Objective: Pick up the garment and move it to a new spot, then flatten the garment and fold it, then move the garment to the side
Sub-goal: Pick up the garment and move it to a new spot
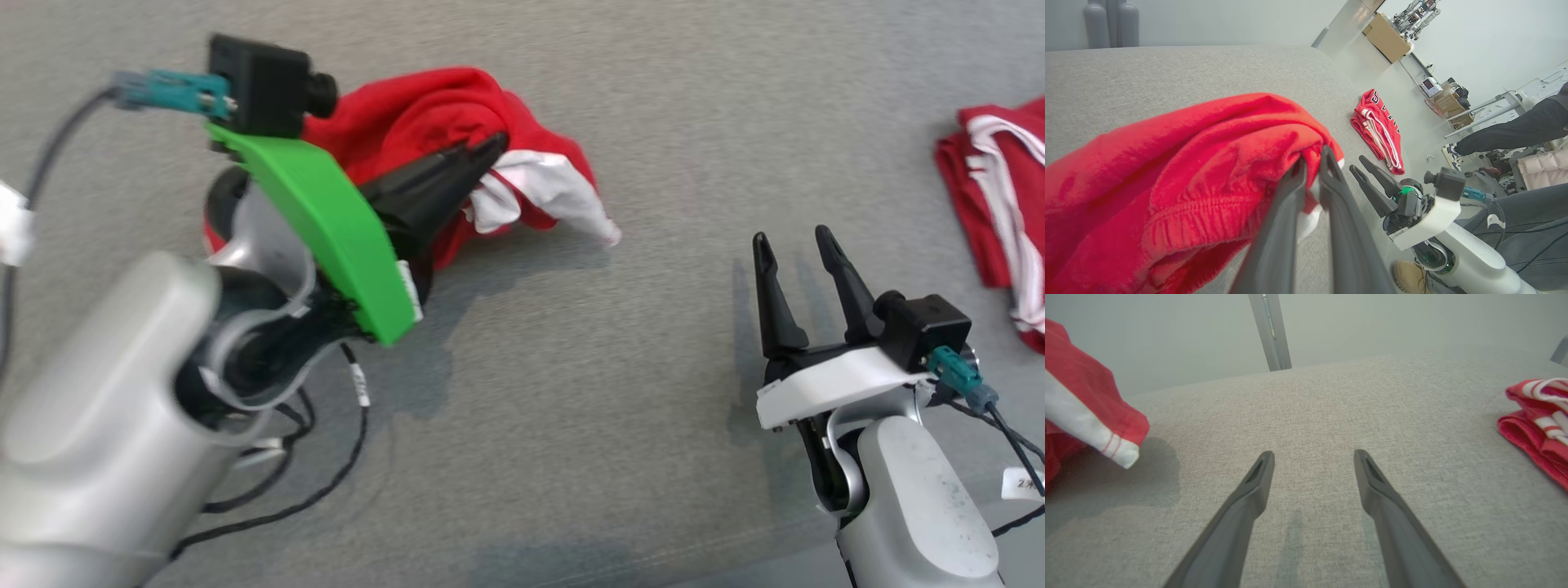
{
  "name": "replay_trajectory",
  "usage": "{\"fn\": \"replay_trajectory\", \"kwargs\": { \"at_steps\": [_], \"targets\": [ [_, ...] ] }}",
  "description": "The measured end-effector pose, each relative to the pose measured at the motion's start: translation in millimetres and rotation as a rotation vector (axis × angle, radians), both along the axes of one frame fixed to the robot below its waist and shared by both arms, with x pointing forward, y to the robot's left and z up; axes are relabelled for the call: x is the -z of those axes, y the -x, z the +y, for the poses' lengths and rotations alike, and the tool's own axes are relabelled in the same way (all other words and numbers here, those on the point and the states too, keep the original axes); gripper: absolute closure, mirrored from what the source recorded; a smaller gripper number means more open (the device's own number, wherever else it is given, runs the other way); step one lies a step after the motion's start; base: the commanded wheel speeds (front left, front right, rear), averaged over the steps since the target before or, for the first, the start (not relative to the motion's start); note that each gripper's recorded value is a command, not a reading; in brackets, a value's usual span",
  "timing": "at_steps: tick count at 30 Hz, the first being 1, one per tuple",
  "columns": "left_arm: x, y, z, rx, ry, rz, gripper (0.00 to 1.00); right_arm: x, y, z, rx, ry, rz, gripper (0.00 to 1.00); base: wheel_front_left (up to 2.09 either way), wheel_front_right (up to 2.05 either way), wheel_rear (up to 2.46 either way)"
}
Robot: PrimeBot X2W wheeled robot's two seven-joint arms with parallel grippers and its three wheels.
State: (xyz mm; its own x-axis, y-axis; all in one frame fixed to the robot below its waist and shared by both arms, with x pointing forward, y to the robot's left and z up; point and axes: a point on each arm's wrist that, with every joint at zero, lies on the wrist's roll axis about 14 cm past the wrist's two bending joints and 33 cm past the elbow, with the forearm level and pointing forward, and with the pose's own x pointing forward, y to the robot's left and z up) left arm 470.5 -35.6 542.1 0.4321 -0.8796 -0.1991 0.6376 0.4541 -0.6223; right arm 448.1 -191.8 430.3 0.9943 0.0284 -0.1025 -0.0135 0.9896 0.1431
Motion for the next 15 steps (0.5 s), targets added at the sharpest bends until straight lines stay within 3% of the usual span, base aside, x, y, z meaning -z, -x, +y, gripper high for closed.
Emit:
{"fn": "replay_trajectory", "kwargs": {
  "at_steps": [4,10,11,12,13,14,15],
  "targets": [
    [46.7,9.3,-38.6,0.035,-0.043,0.075,1.0,-3.3,20.5,-25.5,0.075,-0.003,0.011,0.0,0.0,0.0,0.0],
    [123.8,30.1,-62.8,0.093,-0.173,0.184,1.0,-12.0,44.2,-54.7,0.16,0.017,0.01,0.0,0.0,0.0,0.0],
    [128.8,29.4,-65.7,0.092,-0.177,0.187,0.89,-13.0,48.0,-60.5,0.177,0.024,0.01,0.0,0.0,0.0,0.0],
    [131.8,29.7,-70.2,0.092,-0.176,0.192,0.64,-13.9,51.7,-66.0,0.193,0.032,0.012,0.0,0.0,0.0,0.0],
    [133.5,29.7,-73.7,0.092,-0.171,0.195,0.64,-14.3,55.1,-71.0,0.208,0.041,0.014,0.0,0.0,0.0,0.0],
    [135.0,29.6,-76.4,0.091,-0.168,0.198,0.29,-14.1,58.3,-75.3,0.221,0.047,0.017,0.0,0.0,0.0,0.0],
    [135.3,29.2,-77.6,0.092,-0.169,0.193,0.0,-13.2,60.7,-78.3,0.229,0.054,0.021,0.0,0.0,0.0,0.0]
  ]
}}
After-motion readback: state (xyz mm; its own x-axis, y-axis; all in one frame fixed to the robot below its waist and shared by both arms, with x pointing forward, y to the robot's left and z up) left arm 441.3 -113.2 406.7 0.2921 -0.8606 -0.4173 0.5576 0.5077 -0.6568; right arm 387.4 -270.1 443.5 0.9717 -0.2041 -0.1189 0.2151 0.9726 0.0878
